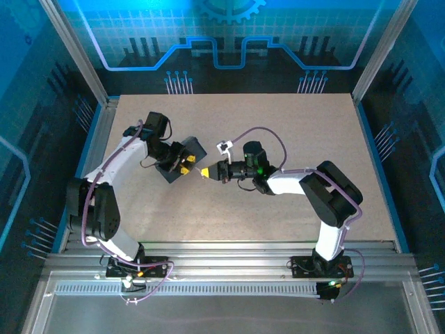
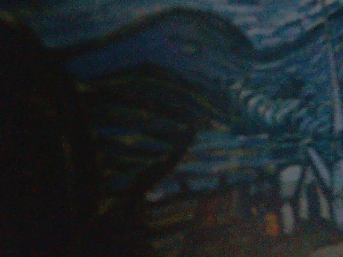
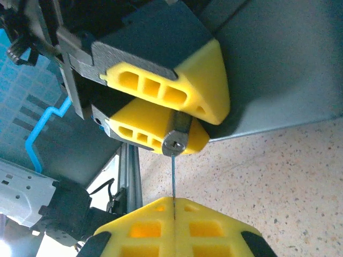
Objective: Unlock the padlock with the key
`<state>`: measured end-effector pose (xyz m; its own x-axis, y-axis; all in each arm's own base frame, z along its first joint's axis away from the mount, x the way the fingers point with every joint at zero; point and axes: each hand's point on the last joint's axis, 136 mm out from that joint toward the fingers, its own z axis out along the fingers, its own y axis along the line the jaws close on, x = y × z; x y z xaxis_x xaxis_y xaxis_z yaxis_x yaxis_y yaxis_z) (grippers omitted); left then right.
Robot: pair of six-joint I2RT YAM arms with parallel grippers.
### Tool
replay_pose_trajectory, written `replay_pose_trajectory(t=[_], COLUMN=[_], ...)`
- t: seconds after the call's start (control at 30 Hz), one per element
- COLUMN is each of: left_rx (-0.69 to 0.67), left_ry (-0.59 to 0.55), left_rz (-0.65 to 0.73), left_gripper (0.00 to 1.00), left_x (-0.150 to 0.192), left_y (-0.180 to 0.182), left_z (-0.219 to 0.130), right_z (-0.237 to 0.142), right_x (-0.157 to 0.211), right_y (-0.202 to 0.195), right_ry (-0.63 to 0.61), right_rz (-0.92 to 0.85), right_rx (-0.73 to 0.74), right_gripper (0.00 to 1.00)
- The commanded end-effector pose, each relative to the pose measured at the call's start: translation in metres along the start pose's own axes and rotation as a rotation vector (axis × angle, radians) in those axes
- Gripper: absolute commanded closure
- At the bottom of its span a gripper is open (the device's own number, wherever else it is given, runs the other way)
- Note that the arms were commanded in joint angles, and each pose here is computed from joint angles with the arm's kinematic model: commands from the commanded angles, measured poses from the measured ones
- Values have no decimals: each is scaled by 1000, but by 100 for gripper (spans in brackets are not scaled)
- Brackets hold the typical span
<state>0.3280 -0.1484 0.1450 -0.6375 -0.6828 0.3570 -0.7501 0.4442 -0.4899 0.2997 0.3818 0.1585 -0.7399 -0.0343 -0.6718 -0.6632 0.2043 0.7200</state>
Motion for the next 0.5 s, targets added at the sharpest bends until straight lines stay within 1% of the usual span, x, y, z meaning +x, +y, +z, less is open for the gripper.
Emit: replay_pose_trajectory(t=[0.0, 0.47], left_rx=[15, 14], left_ry=[-15, -26], left_rz=[32, 36], left_gripper=[100, 100], left_x=[3, 1], left_y=[-11, -12], left_z=[-9, -8], right_z=[8, 12], right_x=[0, 3], right_y=[4, 1], right_ry=[15, 26], right_rz=[-26, -11], right_rx=[-24, -24], right_gripper=[100, 100])
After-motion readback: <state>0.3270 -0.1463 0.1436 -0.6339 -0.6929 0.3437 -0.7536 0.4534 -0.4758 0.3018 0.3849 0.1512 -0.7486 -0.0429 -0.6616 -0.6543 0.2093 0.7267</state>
